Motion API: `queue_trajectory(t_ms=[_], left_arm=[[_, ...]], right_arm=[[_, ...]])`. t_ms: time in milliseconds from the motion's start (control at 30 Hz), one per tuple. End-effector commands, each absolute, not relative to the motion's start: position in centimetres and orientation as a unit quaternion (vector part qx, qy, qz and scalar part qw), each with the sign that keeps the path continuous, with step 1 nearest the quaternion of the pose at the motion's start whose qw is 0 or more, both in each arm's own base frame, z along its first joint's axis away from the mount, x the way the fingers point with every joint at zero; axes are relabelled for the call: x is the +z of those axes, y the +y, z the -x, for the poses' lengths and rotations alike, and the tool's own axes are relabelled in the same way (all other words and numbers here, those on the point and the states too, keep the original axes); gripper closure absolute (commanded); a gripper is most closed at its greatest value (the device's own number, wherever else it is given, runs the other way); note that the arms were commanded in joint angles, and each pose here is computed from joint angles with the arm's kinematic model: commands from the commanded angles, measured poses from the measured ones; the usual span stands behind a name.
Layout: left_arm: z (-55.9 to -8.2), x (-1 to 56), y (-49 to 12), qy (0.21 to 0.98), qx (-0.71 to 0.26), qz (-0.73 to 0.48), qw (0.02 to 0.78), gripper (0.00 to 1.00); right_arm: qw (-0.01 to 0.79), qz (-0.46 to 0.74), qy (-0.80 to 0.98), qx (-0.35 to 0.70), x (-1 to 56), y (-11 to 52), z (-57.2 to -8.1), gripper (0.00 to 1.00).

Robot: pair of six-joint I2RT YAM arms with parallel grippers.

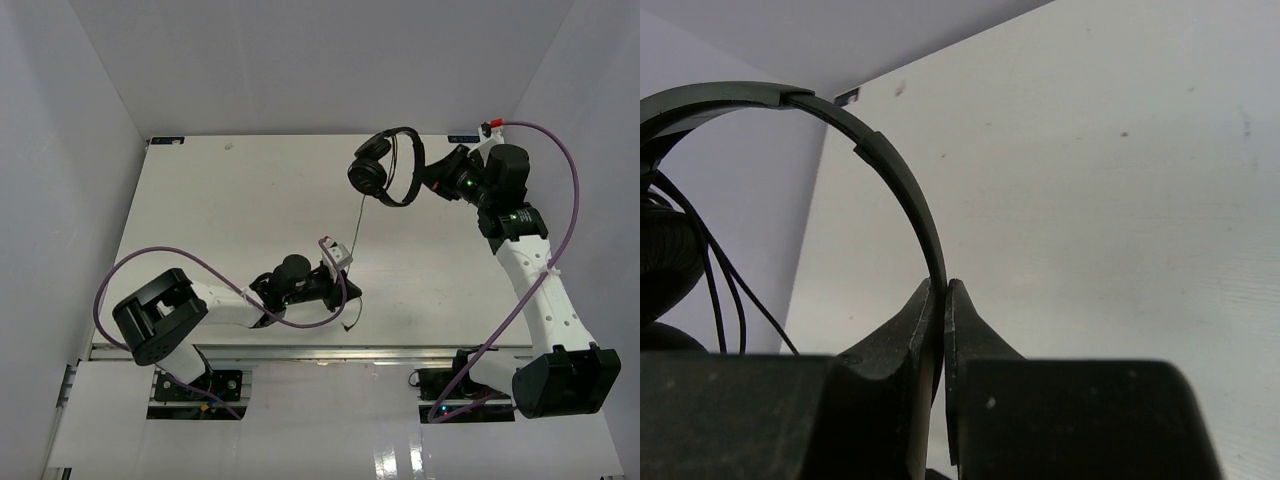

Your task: Wrap the headphones

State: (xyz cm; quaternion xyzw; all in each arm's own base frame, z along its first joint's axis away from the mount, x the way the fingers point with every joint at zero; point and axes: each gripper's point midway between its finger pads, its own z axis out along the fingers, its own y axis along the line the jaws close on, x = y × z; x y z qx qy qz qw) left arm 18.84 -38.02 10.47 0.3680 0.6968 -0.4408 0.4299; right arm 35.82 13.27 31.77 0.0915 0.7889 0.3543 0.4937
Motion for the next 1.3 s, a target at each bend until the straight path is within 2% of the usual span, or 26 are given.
queue_trajectory(t_ms=[0,233,467,667,900,1100,1267], left_arm=[[-17.6,12.4,-39.4,0.690,-0.419,-0.402,0.432,1.00],[-15.5,15.1,-38.5,0.692,-0.375,-0.445,0.427,1.00],[-16.5,19.2,-34.9,0.691,-0.297,-0.474,0.458,1.00],[-19.4,22.2,-34.5,0.680,-0.217,-0.501,0.488,1.00],[-22.1,24.4,-35.7,0.664,-0.184,-0.515,0.510,1.00],[-24.8,24.7,-35.5,0.671,-0.161,-0.506,0.518,1.00],[-27.5,24.1,-33.5,0.690,-0.152,-0.478,0.522,1.00]], right_arm=[[0.577,-0.115,0.778,0.219,31.9,9.4,-38.0,0.92],[0.598,-0.085,0.793,0.082,26.6,6.0,-39.0,0.92],[0.609,0.017,0.792,0.026,24.1,5.6,-38.8,0.92],[0.613,0.192,0.765,0.043,23.2,9.0,-36.4,0.92],[0.596,0.289,0.749,0.023,21.6,10.1,-34.3,0.92],[0.541,0.400,0.731,0.113,20.1,13.5,-30.2,0.92],[0.528,0.424,0.716,0.169,20.6,15.1,-28.1,0.92]])
